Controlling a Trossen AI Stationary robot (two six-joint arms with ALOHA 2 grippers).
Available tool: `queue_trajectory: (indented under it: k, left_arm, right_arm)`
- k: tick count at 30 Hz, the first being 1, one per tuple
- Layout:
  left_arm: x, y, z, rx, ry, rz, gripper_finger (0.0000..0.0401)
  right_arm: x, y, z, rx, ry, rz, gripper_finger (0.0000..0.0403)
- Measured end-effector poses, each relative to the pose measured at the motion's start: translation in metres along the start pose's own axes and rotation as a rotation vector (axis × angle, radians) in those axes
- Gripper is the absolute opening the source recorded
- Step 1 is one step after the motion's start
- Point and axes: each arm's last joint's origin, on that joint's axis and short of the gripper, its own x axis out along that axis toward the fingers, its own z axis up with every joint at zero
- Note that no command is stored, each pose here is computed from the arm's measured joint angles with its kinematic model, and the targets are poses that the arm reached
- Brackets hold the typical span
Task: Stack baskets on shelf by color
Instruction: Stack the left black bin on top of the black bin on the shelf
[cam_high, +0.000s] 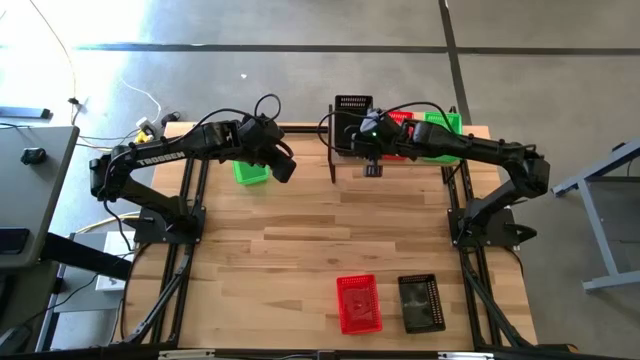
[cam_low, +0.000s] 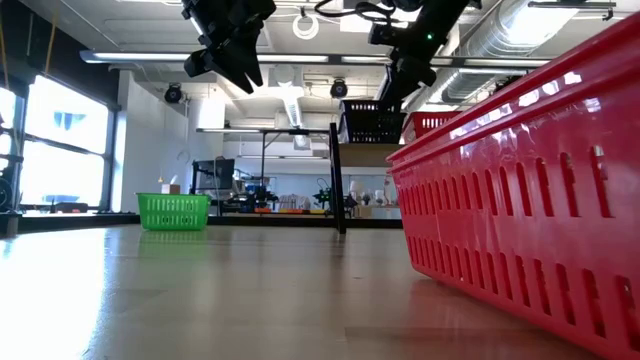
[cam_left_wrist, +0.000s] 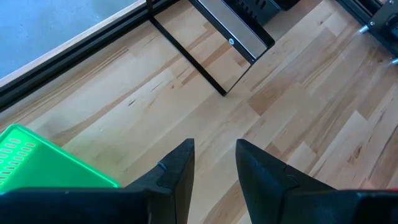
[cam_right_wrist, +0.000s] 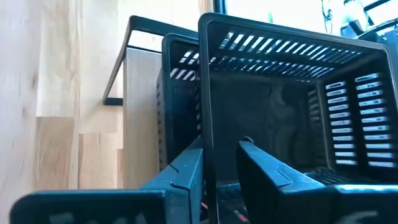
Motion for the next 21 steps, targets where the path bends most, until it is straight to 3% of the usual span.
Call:
queue_trajectory:
  k: [4,10,21]
  left_arm:
    - [0.000,0.000,0.000,0.000,0.000,0.000,0.0107]
    - [0.000,0.000,0.000,0.000,0.000,0.001,0.0107]
    - [0.000,0.000,0.000,0.000,-0.001,0.002,0.0107]
  right_arm:
    - [0.000,0.000,0.000,0.002,-0.001,0.003,0.0068]
    - [0.000,0.000,0.000,0.002,-0.002,0.008,0.0008]
    - [-0.017,-0.009,0.007,0.053,-0.033,0.076,0.0004]
